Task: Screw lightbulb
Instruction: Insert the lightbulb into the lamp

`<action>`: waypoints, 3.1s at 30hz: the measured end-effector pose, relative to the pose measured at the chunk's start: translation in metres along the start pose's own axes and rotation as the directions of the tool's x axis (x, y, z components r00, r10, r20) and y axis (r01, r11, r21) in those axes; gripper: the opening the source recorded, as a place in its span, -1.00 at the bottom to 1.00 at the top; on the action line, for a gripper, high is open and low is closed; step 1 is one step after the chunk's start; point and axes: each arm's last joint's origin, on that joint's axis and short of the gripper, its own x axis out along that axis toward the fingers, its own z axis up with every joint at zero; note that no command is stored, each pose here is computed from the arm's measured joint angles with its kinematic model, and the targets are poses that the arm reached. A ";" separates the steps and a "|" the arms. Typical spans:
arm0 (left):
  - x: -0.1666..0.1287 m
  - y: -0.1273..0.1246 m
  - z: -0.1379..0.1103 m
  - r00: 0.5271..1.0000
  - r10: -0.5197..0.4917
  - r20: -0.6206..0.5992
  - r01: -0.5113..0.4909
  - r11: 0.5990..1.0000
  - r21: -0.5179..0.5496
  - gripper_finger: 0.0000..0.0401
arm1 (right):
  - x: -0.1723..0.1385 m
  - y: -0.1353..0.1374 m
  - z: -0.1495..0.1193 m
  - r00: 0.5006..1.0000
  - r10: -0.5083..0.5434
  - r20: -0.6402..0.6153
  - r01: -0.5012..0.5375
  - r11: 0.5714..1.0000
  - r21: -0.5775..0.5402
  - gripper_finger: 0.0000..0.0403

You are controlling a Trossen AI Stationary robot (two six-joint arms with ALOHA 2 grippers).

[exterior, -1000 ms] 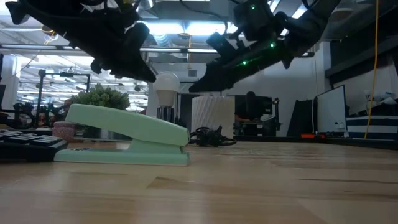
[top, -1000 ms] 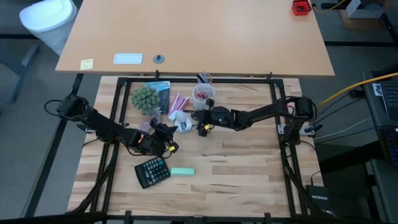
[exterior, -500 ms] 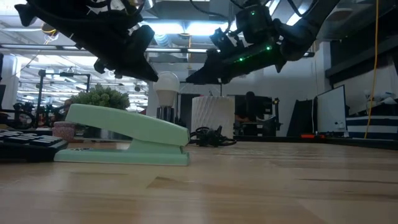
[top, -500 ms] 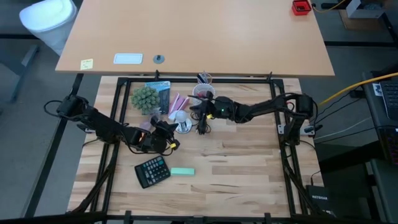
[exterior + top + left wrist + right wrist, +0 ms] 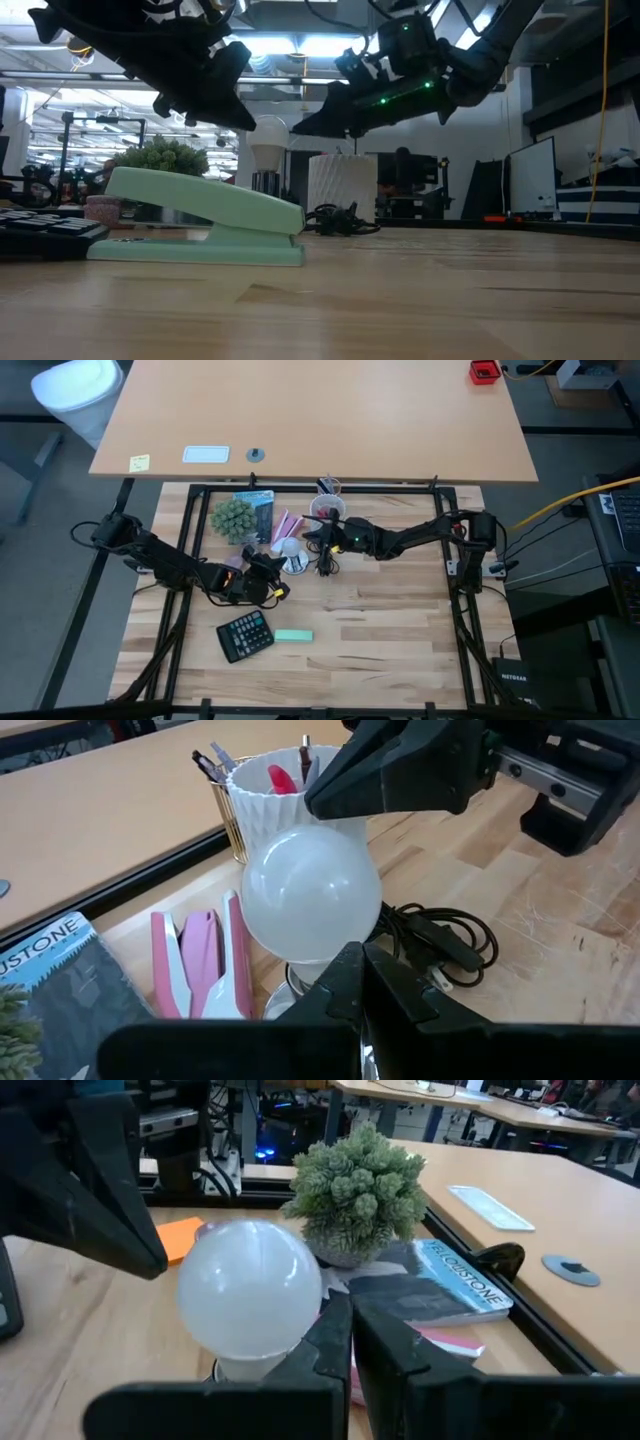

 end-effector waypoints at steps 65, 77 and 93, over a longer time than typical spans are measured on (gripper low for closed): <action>0.005 0.006 -0.001 0.997 0.081 0.011 -0.081 0.997 0.006 -1.00 | -0.006 0.027 0.013 0.998 0.064 0.030 -0.064 0.998 0.017 -0.91; 0.005 0.007 -0.001 0.997 0.082 0.009 -0.082 0.996 0.028 -0.99 | -0.006 0.027 0.012 0.998 0.064 0.019 -0.064 0.998 0.015 -0.91; 0.031 0.029 0.006 0.980 0.199 -0.022 -0.195 0.973 0.119 -0.98 | -0.007 0.020 0.004 0.972 -0.218 -0.087 0.218 0.976 -0.013 -0.91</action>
